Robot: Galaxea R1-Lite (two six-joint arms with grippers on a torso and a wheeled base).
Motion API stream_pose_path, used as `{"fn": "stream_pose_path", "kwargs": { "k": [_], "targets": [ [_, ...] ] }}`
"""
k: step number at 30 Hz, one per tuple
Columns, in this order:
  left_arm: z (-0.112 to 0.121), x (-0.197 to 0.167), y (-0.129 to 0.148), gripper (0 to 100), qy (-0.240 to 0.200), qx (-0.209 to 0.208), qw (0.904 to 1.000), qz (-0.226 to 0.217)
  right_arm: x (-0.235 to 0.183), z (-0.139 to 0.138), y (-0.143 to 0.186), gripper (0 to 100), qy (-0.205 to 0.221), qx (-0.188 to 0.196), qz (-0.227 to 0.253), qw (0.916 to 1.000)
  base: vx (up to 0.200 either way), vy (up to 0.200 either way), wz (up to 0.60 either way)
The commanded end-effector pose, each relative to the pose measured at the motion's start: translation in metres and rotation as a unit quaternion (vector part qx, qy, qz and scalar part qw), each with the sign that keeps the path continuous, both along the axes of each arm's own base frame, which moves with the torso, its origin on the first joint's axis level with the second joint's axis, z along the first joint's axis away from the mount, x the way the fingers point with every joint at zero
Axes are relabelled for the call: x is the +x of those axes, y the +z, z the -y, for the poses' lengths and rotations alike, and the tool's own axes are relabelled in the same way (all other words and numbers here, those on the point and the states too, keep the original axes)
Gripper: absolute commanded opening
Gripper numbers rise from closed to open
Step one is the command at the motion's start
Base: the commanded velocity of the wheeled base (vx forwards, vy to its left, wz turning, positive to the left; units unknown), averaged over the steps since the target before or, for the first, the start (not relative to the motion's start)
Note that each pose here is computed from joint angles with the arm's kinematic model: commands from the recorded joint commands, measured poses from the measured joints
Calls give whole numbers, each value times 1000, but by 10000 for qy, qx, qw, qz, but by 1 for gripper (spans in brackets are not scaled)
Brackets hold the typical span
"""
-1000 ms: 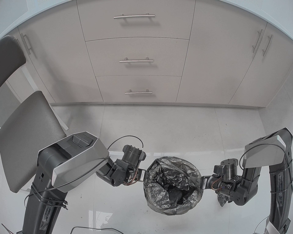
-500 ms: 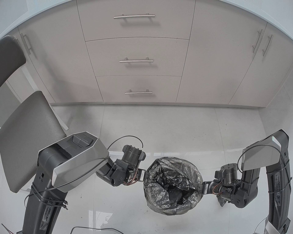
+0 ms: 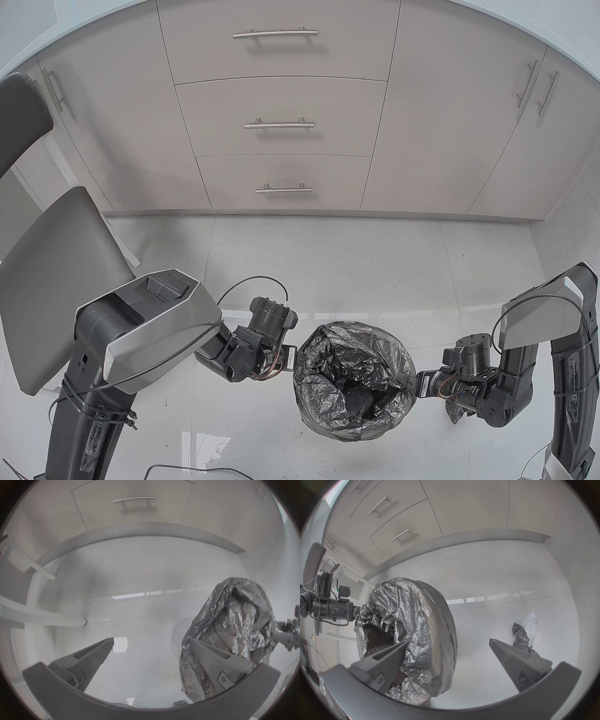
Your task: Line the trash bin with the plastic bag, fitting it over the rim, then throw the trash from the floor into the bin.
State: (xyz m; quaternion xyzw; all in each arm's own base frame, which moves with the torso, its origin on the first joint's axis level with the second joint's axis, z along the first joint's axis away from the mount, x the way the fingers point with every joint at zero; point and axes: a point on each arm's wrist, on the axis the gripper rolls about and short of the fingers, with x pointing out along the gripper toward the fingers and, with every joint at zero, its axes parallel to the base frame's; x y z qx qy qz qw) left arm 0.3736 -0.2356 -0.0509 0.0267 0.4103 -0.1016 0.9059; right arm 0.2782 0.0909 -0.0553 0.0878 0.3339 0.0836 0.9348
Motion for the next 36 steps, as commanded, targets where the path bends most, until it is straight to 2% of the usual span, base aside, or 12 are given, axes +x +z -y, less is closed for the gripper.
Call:
{"fn": "stream_pose_path", "kwargs": {
  "k": [1,8,14,15,16,17,20,25,27,31,34,36],
  "targets": [
    [4,-13,30,100,122,-458,9989,30,-9,-1,33,100,45,133,357,9993,0,0,0],
    [-8,-62,99,100,-60,-1472,9889,-193,-39,8,89,100,97,359,935,9949,0,0,0],
    [-27,-98,156,100,-136,-1682,9851,335,-57,19,116,100,-3,461,1271,9908,0,0,0],
    [-27,-98,156,100,-136,-1682,9851,335,-57,19,116,100,-3,461,1271,9908,0,0,0],
    [-37,-111,180,100,-31,-1736,9824,692,-58,27,121,100,-162,447,1308,9903,0,0,0],
    [-37,-111,180,100,-31,-1736,9824,692,-58,27,121,100,-162,447,1308,9903,0,0,0],
    [-57,-135,208,100,137,-1577,9793,1258,-54,40,128,100,-442,437,1415,9880,0,0,0],
    [-90,-170,235,100,261,-1292,9726,1915,-45,53,134,100,-788,411,1603,9831,0,0,0],
    [-96,-175,240,100,302,-1300,9703,2016,-41,55,134,100,-845,399,1629,9822,0,0,0],
    [-123,-194,261,100,655,-1298,9586,2448,-36,56,140,100,-1057,321,1733,9786,0,0,0],
    [-137,-205,267,100,768,-1120,9553,2625,-29,60,143,100,-1240,260,1777,9759,0,0,0],
    [-163,-226,277,100,1053,-875,9426,3045,-14,68,153,100,-1481,195,1773,9728,0,0,0]
  ]
}}
